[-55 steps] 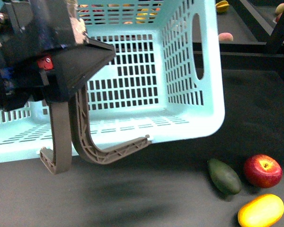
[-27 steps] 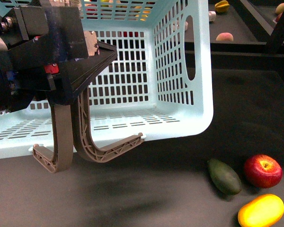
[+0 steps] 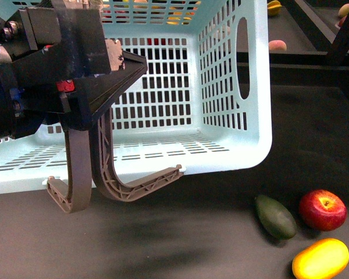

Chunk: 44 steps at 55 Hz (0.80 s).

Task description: Pick mango with right arm and hold basket with left

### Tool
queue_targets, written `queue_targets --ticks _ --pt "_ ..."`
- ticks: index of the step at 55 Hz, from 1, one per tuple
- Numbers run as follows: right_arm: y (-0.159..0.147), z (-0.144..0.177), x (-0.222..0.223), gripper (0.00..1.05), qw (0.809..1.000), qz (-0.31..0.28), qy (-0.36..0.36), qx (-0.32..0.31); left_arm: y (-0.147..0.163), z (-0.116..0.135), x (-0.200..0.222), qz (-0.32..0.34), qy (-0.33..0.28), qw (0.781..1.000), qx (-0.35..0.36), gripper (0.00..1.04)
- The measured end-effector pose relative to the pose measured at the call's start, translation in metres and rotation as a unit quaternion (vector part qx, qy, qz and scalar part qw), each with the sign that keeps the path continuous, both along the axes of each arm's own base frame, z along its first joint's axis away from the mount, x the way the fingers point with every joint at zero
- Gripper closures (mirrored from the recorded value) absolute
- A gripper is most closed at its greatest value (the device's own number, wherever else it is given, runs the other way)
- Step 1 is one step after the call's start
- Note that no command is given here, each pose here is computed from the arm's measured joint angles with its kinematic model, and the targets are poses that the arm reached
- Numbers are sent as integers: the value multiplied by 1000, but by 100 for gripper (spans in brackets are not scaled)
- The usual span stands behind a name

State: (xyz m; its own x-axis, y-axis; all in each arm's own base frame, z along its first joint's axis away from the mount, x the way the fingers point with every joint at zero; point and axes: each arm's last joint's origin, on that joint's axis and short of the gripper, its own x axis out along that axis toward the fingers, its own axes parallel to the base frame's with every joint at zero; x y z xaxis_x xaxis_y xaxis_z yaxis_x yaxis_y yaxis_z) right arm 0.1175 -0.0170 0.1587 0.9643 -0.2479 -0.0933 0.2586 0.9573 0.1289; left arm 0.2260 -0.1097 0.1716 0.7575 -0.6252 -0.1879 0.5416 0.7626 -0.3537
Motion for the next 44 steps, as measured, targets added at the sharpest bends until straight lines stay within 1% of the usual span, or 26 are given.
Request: queue_targets --ticks 5,12,19,22,30,37,38,44 --pt "-11 -8 15 8 999 13 43 5 0 0 0 1 0 1000 0 96" --pt "-20 -21 39 8 992 61 112 -15 0 0 0 1 0 1000 0 96" --pt "-25 -42 58 8 975 112 187 -42 0 0 0 0 0 1000 0 96" --pt "-26 -49 63 8 968 124 211 -52 0 0 0 -1 0 1000 0 96" --pt "-29 -70 76 8 944 176 270 -74 0 0 0 -1 0 1000 0 96" --pt "-33 -92 89 8 907 235 328 -122 0 0 0 -1 0 1000 0 96" --pt "-33 -93 90 8 905 237 331 -123 0 0 0 -1 0 1000 0 96" --pt "-34 -107 96 8 879 276 358 -152 0 0 0 0 0 1000 0 96"
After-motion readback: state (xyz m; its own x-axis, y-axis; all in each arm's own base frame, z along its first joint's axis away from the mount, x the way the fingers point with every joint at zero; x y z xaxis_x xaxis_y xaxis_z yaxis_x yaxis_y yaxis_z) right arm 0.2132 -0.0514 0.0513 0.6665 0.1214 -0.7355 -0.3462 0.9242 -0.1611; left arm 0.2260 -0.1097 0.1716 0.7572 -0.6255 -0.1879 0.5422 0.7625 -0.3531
